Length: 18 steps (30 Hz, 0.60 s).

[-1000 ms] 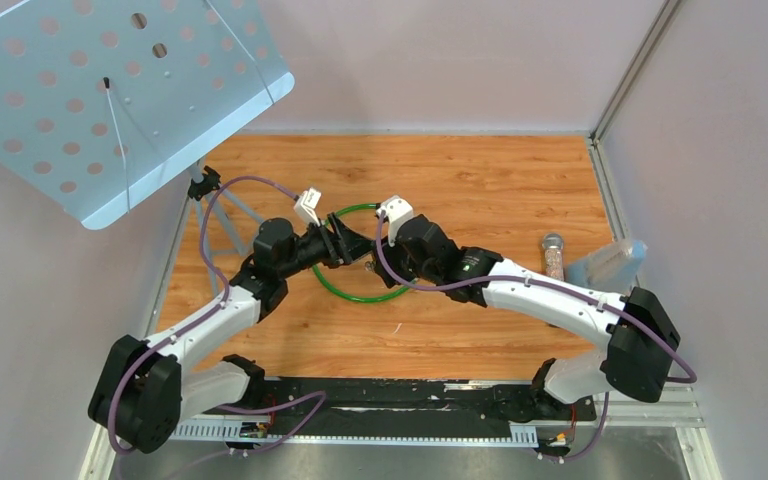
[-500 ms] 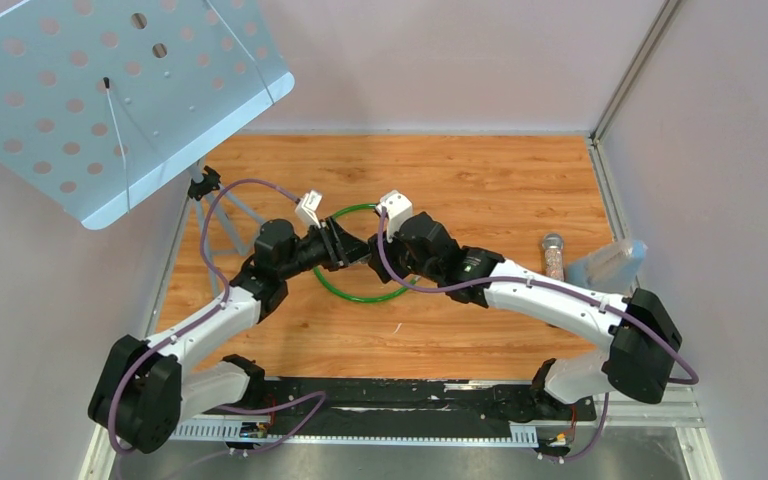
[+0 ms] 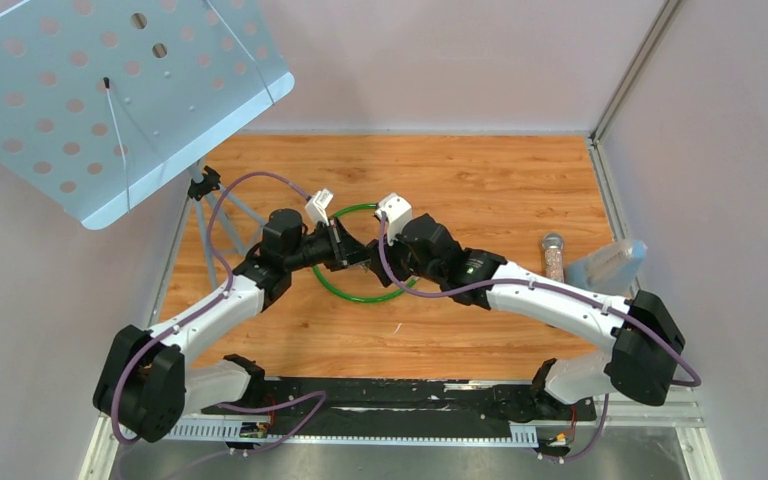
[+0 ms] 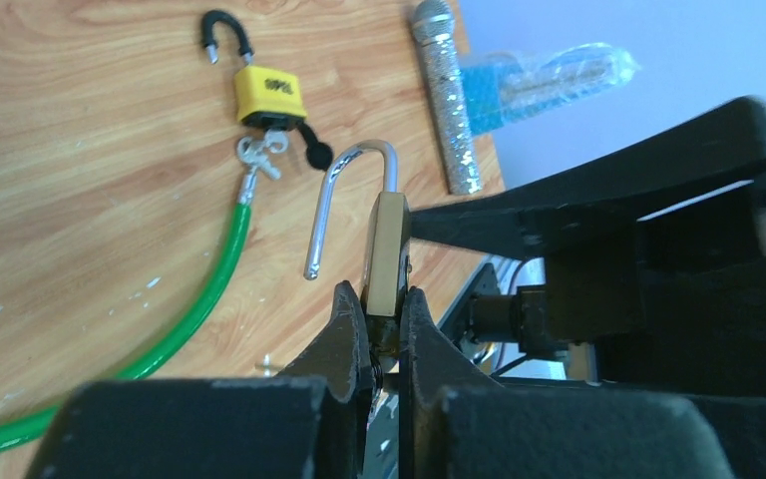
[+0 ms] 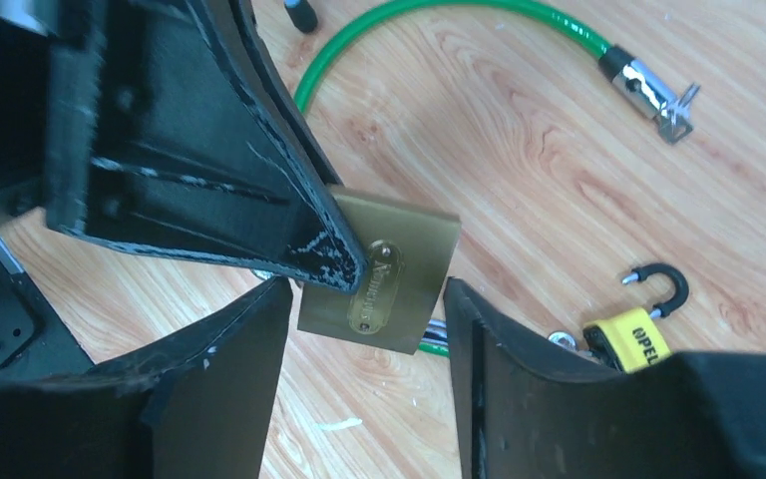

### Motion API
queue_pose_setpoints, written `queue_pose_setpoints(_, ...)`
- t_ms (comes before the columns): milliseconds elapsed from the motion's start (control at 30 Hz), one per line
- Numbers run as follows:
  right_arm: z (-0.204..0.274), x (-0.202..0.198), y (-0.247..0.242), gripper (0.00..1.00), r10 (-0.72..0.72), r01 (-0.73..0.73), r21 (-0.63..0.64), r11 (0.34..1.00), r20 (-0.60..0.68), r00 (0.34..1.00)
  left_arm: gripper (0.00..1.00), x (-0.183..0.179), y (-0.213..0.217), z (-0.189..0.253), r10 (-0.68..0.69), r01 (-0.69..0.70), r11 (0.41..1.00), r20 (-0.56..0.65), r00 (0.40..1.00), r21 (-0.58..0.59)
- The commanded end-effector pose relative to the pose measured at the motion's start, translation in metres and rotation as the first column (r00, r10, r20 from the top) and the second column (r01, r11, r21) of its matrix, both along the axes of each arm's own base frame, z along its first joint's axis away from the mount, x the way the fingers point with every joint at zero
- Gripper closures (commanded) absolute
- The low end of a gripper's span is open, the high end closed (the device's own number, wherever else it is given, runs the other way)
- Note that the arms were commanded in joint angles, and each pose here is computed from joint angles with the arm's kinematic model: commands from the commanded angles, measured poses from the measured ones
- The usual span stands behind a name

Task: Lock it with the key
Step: Lock the lock.

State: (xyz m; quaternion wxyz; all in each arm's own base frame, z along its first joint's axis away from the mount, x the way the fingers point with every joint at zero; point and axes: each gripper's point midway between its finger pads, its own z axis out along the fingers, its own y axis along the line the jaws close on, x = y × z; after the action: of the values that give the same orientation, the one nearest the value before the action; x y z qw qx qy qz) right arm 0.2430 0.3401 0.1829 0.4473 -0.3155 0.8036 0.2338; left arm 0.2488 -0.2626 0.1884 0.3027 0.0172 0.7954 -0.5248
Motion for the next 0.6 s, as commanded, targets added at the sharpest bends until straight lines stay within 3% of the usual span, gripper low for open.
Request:
queue_pose_setpoints(0, 0.043, 0.007, 0.009, 0.37, -0.009, -0.003, 0.122, 0.992, 0.097, 0.995, 1.0, 0.005, 0.001, 0.014, 0.006, -0.007, 1.0, 0.07, 0.998, 0.013)
queue_pose_setpoints(67, 0.044, 0.005, 0.001, 0.23, -0.032, 0.019, 0.129, 0.991, 0.098, 0.995, 1.0, 0.008, 0.004, 0.018, 0.027, -0.03, 0.999, 0.106, 0.994, 0.02)
queue_pose_setpoints(133, 0.046, 0.0, -0.006, 0.17, -0.037, 0.024, 0.137, 0.99, 0.088, 0.995, 1.0, 0.011, 0.008, 0.023, 0.051, -0.055, 0.998, 0.141, 0.989, 0.028)
queue_pose_setpoints(400, 0.083, -0.016, -0.039, 0.17, -0.189, 0.226, 0.265, 0.937, -0.158, 0.969, 1.0, 0.01, 0.018, 0.047, 0.071, -0.086, 0.995, 0.277, 0.958, 0.041)
queue_pose_setpoints(467, 0.087, -0.014, -0.046, 0.18, -0.245, 0.344, 0.32, 0.883, -0.31, 0.919, 1.0, 0.009, 0.019, 0.054, 0.084, -0.095, 0.995, 0.276, 0.957, 0.027)
queue_pose_setpoints(567, 0.091, -0.015, -0.041, 0.23, -0.22, 0.552, 0.378, 0.743, -0.641, 0.736, 1.0, 0.003, 0.019, 0.076, 0.094, -0.091, 0.996, 0.263, 0.96, -0.022)
